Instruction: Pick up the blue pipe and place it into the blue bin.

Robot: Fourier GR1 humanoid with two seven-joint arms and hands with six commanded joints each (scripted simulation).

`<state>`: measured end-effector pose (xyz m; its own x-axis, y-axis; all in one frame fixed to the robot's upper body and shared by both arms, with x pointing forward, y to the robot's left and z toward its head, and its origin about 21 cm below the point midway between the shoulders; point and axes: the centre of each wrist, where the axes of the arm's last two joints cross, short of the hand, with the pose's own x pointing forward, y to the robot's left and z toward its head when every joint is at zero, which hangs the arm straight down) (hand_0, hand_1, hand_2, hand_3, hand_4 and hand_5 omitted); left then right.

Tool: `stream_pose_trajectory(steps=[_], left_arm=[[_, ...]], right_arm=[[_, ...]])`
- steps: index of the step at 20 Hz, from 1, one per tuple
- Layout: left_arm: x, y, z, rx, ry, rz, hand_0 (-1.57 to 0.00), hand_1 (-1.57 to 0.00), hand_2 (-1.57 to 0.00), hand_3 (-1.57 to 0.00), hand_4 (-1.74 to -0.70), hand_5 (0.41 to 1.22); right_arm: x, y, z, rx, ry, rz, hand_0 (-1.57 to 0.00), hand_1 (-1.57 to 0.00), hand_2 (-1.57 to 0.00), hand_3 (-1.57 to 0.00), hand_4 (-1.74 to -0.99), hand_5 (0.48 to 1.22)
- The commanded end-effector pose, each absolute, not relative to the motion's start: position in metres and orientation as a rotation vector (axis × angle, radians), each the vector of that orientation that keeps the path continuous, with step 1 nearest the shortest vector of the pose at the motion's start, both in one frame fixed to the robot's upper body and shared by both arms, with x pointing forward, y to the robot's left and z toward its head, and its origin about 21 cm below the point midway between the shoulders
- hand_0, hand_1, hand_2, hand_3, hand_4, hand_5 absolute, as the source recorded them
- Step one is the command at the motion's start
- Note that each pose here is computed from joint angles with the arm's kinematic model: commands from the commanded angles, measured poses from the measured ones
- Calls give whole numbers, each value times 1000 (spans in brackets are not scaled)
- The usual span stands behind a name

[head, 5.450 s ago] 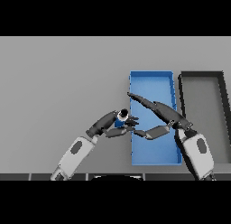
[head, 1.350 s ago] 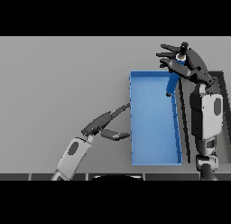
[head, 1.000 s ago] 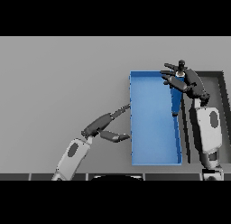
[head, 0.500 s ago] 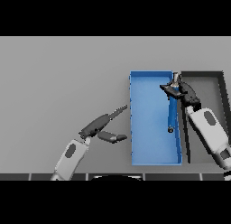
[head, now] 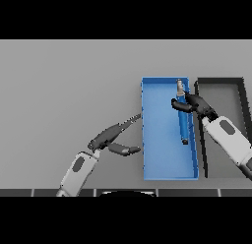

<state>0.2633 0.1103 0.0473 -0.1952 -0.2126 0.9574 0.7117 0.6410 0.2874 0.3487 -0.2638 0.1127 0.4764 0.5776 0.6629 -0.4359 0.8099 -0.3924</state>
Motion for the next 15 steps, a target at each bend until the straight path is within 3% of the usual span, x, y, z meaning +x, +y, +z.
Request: stream_pose_trajectory(steps=[1, 7, 15], left_arm=[[263, 110, 47, -431, -1553, -880, 1, 1, 1, 1, -885, 427], [261, 108, 47, -428, -1557, -879, 1, 1, 1, 1, -888, 429], [267, 121, 45, -418, -1555, -876, 1, 1, 1, 1, -885, 431]], right_arm=[[350, -263, 111, -187, -868, 637, -63, -58, -58, -34, -1056, 817], [349, -264, 106, -233, -831, 688, -16, -14, -14, -8, -1030, 682], [347, -261, 107, -213, -833, 710, -6, -5, -5, -3, -1022, 643]])
